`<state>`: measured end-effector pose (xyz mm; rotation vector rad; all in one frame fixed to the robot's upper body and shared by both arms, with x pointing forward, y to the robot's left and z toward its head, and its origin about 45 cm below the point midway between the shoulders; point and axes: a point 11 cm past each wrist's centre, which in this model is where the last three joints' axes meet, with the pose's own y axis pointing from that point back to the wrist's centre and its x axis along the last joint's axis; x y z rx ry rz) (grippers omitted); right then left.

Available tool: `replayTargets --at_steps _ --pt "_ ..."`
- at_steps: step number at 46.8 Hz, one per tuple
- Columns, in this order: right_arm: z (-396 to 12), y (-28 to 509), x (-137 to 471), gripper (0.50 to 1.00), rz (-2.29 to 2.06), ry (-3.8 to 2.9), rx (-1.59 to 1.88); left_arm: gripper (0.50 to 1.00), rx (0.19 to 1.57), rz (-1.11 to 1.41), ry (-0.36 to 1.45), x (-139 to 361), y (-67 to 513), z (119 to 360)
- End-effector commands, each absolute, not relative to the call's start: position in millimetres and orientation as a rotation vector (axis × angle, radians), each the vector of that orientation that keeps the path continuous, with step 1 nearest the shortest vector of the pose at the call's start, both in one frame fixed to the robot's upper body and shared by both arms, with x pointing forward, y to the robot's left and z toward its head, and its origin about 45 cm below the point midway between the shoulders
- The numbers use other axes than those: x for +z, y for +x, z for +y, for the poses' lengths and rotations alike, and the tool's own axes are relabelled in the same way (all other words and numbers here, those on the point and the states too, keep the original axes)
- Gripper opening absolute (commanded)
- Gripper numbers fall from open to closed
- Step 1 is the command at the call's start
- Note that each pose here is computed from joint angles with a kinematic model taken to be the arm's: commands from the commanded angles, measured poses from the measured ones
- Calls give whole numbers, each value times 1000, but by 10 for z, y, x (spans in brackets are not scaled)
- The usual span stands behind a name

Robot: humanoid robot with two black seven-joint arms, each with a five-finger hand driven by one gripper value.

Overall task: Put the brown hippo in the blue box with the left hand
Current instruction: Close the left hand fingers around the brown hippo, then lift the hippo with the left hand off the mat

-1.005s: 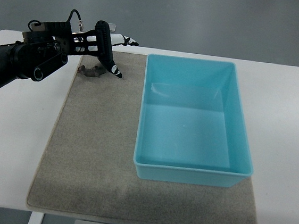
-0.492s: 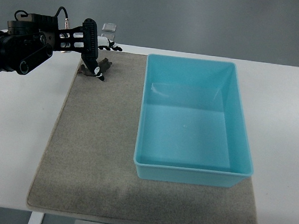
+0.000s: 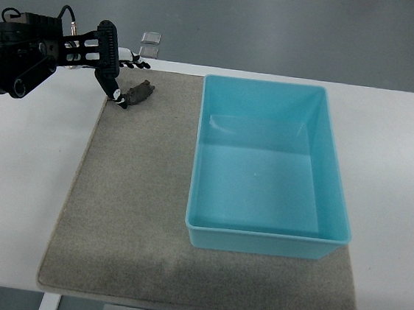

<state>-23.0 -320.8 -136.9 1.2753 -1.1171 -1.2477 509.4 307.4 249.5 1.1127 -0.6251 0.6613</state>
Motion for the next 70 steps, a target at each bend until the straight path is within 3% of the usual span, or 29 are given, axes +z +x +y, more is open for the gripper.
replayTargets --at_steps 1,9,14,20,24,28,35,70 --pt "-3208 -231 -1369 936 -1116 1276 -1247 981 655 -615 1112 2483 5085 3071" --pt "-3208 -230 -1369 936 -1117 1275 -1248 962 633 -594 1112 2451 5061 3049" --pt "-3208 -230 -1369 936 -1117 1275 -1248 881 626 -590 1114 2443 5054 3045" --pt "-3208 -230 -1369 936 -1117 1275 -1248 814 621 -590 1113 2430 5049 3029" --pt "-3208 -230 -1369 936 -1117 1275 -1248 795 620 -590 1115 2429 5048 3030" --pt "-3208 -230 -1369 936 -1117 1275 -1248 718 617 -591 1119 2419 5044 3034" --pt "-3208 -230 -1369 936 -1117 1275 -1248 500 608 -596 1136 2407 5039 3050" --pt "-3208 -230 -1369 936 -1117 1275 -1248 500 644 -601 1106 2473 5082 3011"
